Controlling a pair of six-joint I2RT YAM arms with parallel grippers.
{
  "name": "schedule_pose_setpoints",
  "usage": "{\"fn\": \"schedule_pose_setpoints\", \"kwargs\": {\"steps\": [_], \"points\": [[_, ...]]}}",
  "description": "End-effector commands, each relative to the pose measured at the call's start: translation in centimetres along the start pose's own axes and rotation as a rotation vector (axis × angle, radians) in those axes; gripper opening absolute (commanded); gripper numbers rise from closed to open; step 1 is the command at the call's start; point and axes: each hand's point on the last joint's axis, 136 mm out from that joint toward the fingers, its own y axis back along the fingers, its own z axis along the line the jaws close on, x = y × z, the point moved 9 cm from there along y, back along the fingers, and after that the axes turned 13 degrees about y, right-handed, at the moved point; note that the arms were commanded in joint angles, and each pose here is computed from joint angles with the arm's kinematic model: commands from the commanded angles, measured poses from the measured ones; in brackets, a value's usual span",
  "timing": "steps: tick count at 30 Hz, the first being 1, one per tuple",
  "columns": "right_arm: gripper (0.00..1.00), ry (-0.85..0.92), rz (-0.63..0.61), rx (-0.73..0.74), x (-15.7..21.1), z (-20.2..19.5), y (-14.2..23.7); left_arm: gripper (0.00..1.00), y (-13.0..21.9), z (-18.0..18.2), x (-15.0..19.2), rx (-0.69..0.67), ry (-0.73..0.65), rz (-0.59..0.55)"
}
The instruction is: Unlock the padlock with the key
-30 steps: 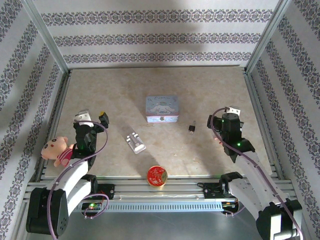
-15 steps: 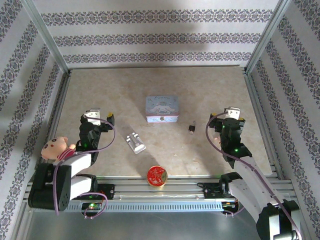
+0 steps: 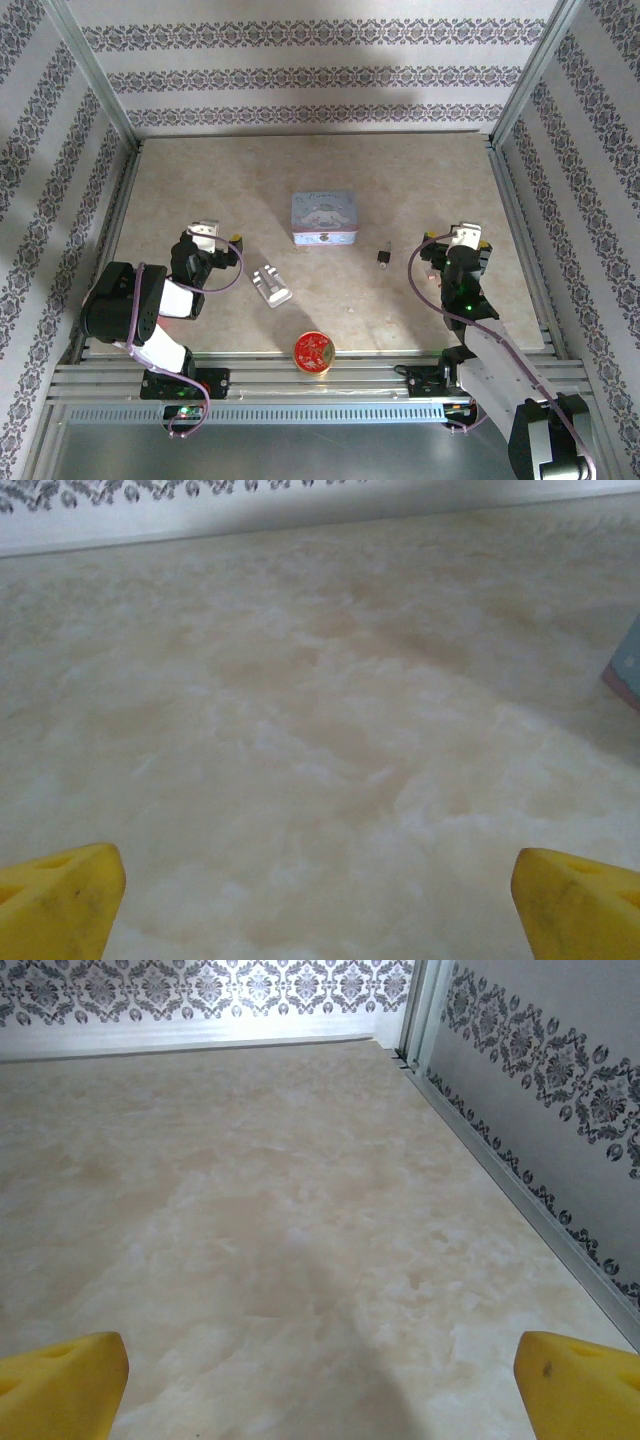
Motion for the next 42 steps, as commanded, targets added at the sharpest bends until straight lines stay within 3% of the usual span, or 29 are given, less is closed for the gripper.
{"fn": "schedule_pose_setpoints", "kwargs": {"steps": [1, 3, 8, 42], "points": [[0.98, -0.034, -0.079, 0.0, -0.2, -0.4, -0.1, 0.99, -1.2, 0.4, -1.6, 0.079, 0.013, -0.001], [0.98, -0.049, -0.099, 0.001, 0.1, -0.7, -0.1, 0.99, -1.6, 1.0, -1.9, 0.054, 0.046, 0.042], [0.98, -0.072, -0.118, -0.006, 0.6, -1.1, -0.7, 0.99, -1.8, 2.1, -2.2, -0.078, 0.091, 0.012], [0.98, -0.076, -0.124, -0.105, 1.8, 1.2, -8.2, 0.99, -1.8, 1.9, -2.1, -0.053, 0.084, 0.017]]}}
